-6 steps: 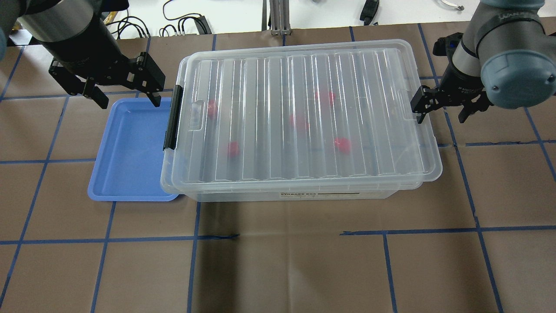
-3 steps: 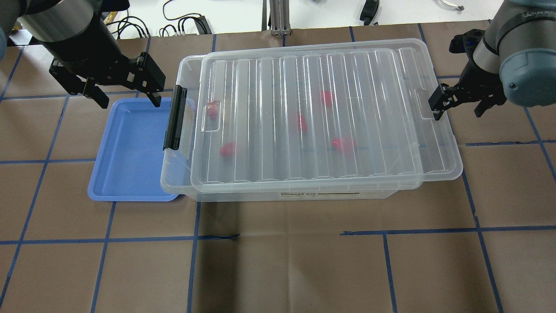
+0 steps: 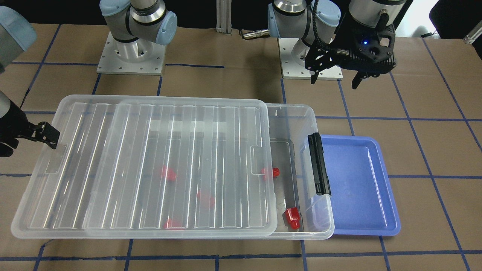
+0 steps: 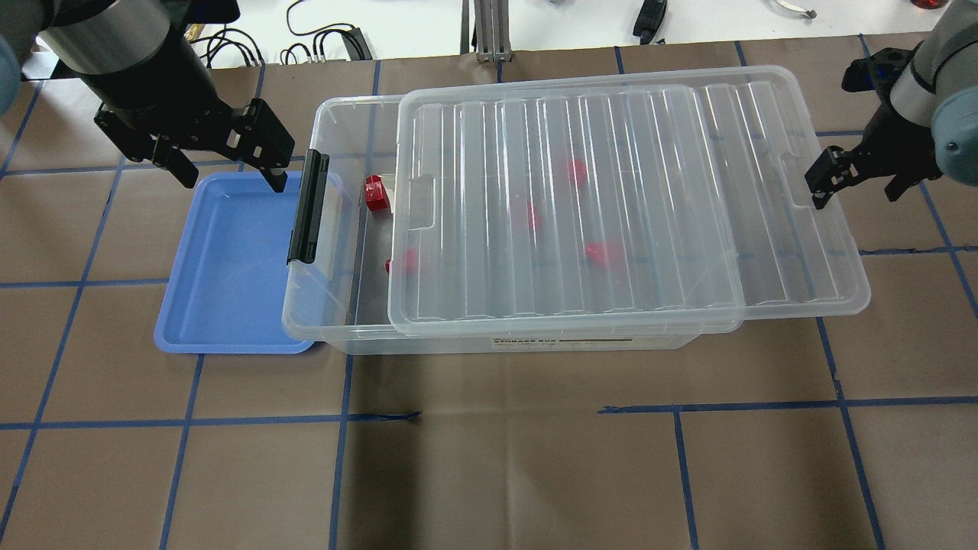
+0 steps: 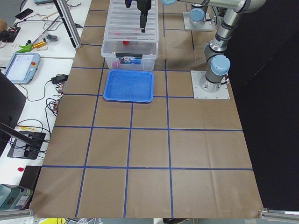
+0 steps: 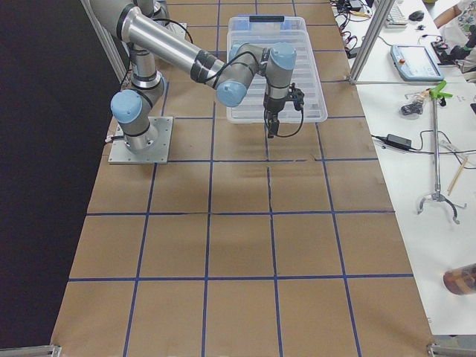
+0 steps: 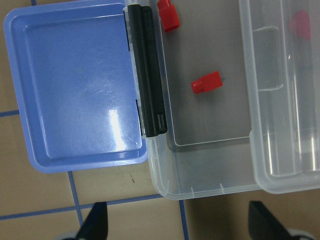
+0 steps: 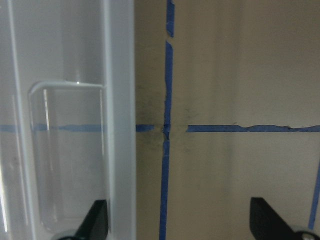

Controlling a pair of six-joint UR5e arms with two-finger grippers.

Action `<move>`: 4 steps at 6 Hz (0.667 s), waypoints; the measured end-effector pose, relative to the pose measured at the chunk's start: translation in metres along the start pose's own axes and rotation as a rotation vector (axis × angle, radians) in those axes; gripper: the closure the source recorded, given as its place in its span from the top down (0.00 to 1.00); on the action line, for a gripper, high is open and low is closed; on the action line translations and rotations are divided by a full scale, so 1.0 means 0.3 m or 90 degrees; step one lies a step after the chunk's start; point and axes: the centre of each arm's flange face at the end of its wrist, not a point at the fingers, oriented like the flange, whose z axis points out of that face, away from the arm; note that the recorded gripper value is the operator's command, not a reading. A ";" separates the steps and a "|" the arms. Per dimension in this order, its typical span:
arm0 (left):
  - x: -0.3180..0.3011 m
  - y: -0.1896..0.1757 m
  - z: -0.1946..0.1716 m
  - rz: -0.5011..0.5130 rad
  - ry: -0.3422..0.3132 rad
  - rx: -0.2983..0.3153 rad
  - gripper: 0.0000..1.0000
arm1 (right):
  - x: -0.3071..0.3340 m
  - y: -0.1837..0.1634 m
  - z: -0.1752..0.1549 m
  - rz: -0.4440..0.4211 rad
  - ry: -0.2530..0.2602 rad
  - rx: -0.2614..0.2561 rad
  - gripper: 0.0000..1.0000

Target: Place red block in blue tray from box

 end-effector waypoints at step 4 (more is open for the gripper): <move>0.040 -0.067 0.099 0.357 0.017 -0.036 0.98 | 0.238 0.048 0.006 0.020 0.017 0.015 1.00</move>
